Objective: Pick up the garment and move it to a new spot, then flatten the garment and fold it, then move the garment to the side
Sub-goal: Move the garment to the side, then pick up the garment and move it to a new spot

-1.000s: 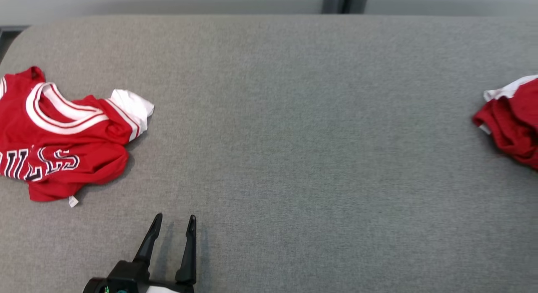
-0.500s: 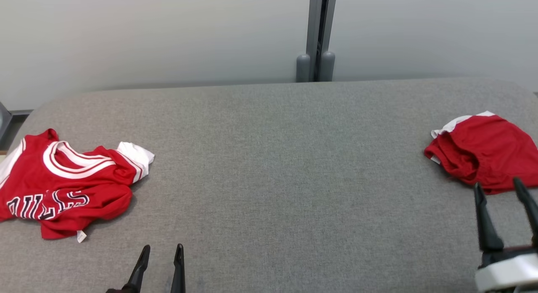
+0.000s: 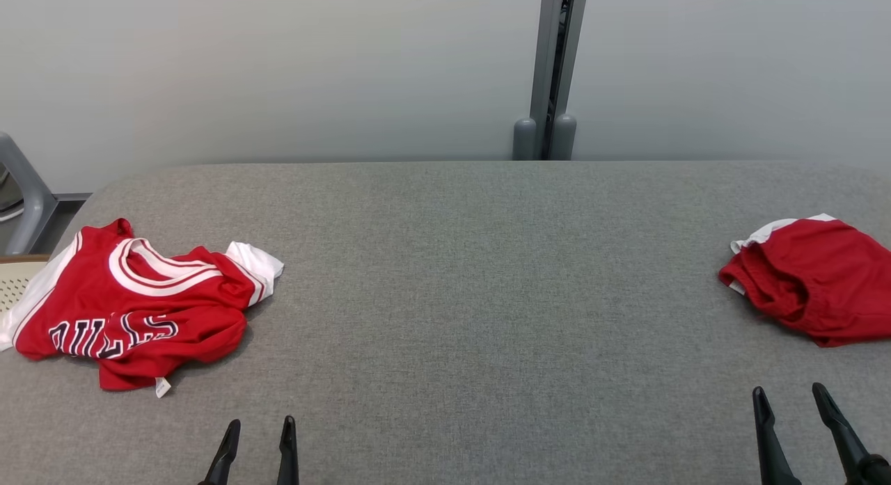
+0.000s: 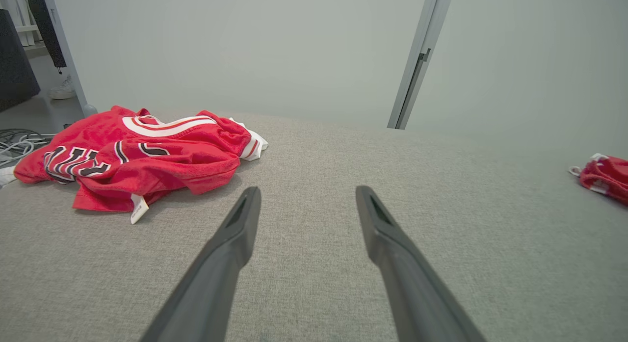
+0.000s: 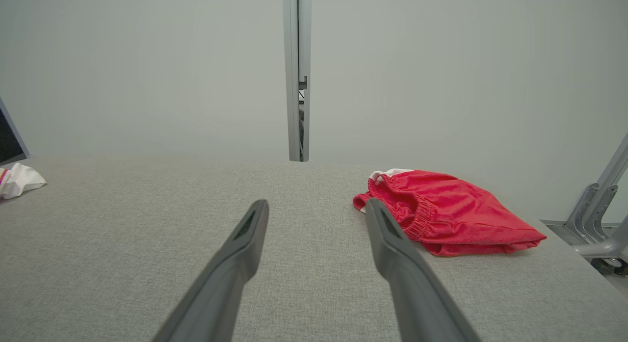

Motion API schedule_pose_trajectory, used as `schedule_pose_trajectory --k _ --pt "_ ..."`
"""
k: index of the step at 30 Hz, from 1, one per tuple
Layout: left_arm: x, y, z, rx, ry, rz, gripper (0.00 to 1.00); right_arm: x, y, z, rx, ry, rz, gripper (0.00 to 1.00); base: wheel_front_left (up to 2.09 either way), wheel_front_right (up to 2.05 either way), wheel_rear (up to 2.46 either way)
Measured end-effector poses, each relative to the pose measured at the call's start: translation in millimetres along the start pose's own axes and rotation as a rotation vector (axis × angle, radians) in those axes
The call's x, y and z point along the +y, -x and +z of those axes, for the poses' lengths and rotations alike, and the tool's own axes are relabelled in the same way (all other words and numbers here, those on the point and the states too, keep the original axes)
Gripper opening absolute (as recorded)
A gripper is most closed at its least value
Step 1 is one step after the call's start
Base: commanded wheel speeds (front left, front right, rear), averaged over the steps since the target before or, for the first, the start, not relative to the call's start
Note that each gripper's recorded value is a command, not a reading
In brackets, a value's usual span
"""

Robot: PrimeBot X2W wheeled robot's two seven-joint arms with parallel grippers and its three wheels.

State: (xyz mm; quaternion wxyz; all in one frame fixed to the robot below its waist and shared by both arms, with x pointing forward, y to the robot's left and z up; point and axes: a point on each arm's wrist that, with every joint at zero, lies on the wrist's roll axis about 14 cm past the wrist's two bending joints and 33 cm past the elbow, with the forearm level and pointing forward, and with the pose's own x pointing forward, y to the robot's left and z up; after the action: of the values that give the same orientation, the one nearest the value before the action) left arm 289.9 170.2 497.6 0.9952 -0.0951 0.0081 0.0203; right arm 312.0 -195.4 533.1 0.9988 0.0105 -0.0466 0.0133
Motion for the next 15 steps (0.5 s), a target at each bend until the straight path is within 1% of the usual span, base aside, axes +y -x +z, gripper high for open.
schedule_pose_trajectory --k 15 --pt "3.8 2.6 -0.2 0.000 0.003 0.014 1.00 1.8 -1.3 -2.1 0.006 -0.015 0.005 1.00 0.00 0.00 0.00"
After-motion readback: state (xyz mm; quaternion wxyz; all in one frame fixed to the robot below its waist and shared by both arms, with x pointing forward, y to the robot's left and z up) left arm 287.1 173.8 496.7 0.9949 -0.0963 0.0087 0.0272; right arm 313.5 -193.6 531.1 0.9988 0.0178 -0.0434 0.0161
